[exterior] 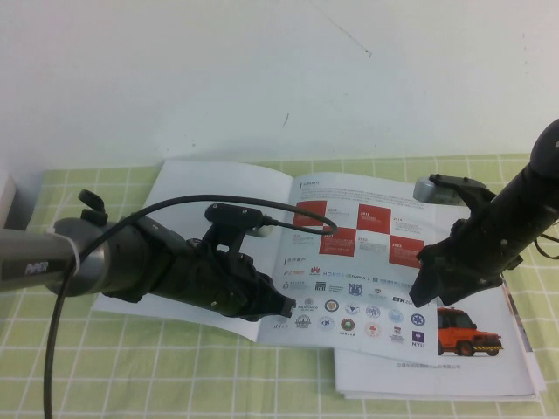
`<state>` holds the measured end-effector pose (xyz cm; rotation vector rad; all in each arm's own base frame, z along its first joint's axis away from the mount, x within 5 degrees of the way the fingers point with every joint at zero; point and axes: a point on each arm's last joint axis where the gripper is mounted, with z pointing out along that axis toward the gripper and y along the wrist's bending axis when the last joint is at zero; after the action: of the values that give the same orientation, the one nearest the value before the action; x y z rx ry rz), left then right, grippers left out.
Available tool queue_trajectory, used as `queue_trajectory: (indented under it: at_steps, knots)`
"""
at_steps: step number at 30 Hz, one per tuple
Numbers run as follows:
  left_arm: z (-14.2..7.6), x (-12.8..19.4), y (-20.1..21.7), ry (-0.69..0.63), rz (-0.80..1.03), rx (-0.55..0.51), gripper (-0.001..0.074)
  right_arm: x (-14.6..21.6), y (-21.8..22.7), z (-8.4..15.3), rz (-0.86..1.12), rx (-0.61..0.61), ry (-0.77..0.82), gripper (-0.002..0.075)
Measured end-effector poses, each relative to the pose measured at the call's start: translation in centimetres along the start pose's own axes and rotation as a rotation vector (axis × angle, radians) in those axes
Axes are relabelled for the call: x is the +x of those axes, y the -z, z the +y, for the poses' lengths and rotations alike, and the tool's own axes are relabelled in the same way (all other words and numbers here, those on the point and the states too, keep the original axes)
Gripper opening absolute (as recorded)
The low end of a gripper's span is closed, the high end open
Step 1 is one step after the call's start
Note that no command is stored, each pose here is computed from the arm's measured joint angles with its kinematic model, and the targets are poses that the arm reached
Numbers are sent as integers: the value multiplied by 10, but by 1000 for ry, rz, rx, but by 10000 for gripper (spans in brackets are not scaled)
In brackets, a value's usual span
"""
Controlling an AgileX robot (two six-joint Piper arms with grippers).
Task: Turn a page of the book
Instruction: Open the closed book
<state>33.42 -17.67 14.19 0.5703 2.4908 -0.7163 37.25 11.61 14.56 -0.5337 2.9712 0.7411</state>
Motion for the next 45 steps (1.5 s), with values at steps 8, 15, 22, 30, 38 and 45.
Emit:
queue_trajectory:
  at_steps: [8,15,22,30,38,45]
  knots:
    - [0,0,0,-5,4,-2,-4,-3,-6,-1,-8,-13,-7,410]
    - [0,0,0,-9,4,-3,-4,-2,-8,-1,10,-16,-25,393]
    - [0,0,0,-13,6,-2,-4,-3,-8,-1,8,-19,-52,335]
    - [0,1,0,-17,8,-3,-4,-11,-12,6,-73,-128,-35,318]
    - [0,1,0,-17,8,-3,-4,-16,-14,10,-124,-196,-34,316]
    - [0,0,0,-17,9,3,-4,-26,-21,17,-226,-353,-40,316]
